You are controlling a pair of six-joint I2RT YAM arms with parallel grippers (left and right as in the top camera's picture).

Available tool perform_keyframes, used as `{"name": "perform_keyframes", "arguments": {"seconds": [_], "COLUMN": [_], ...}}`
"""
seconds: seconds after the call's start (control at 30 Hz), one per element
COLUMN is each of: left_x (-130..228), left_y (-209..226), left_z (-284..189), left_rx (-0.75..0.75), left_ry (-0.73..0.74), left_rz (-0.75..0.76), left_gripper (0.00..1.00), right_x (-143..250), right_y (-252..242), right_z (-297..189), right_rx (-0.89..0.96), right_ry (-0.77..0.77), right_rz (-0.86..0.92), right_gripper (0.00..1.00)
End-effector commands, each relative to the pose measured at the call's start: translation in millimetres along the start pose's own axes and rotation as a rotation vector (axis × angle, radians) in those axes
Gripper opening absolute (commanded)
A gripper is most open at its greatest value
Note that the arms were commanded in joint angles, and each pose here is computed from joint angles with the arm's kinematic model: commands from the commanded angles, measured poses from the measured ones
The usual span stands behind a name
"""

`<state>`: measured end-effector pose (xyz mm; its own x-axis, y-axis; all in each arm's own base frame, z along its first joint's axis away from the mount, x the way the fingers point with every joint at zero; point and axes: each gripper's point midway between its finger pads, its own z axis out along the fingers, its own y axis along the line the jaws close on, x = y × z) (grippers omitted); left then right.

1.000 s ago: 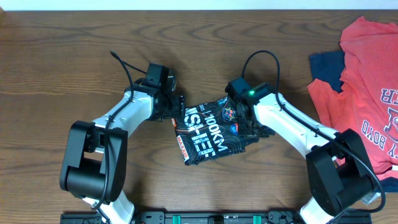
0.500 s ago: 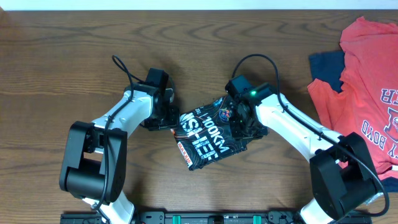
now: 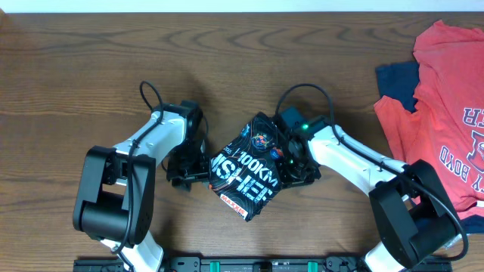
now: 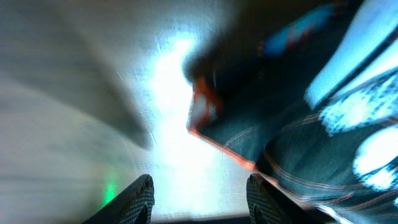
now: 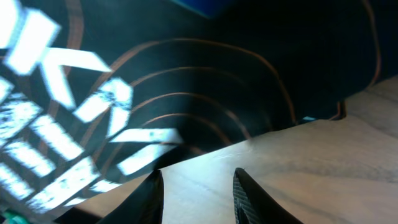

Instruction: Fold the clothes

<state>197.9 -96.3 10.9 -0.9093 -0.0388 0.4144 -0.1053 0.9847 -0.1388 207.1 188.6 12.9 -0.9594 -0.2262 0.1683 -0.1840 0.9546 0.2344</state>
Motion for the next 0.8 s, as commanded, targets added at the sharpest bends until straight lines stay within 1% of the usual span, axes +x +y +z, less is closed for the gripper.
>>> {"name": "perform_keyframes", "arguments": {"seconds": [0.0,0.1,0.2,0.37,0.43,0.5,0.57,0.6,0.63,0.77], "left_x": [16,18,11,-11,-22,-33,-46,-54,-63,-102], "left_y": [-9,-8,-11,-23,-28,-32,-35,-37,-39,-53], "left_z": [9,9,4,-20,-32,-45,-57,-62,-68,-90], "left_rx": [0.068,0.065,0.078,0.119,0.139,0.159,0.181,0.192,0.204,0.245], "left_ry": [0.080,0.086,0.041,-0.104,-0.172,-0.239,-0.310,-0.350,-0.395,-0.578], "left_rz": [-0.015,-0.016,-0.001,0.042,0.058,0.071,0.082,0.091,0.101,0.171], "left_gripper": [0.51,0.52,0.52,0.55,0.56,0.57,0.61,0.68,0.77,0.95], "right_x": [-6,-25,-46,-89,-104,-109,-106,-104,-102,-93], "right_y": [-10,-20,-34,-59,-59,-58,-59,-61,-65,-79], "right_z": [-1,-3,-10,-30,-37,-39,-38,-37,-37,-47], "right_rx": [0.051,0.106,0.173,0.275,0.258,0.227,0.208,0.212,0.218,0.220], "right_ry": [-0.053,-0.139,-0.233,-0.432,-0.492,-0.506,-0.485,-0.474,-0.463,-0.454], "right_rz": [0.022,0.030,0.040,0.079,0.075,0.074,0.082,0.089,0.097,0.173], "right_gripper": [0.36,0.36,0.36,0.36,0.36,0.38,0.39,0.40,0.42,0.50]}}
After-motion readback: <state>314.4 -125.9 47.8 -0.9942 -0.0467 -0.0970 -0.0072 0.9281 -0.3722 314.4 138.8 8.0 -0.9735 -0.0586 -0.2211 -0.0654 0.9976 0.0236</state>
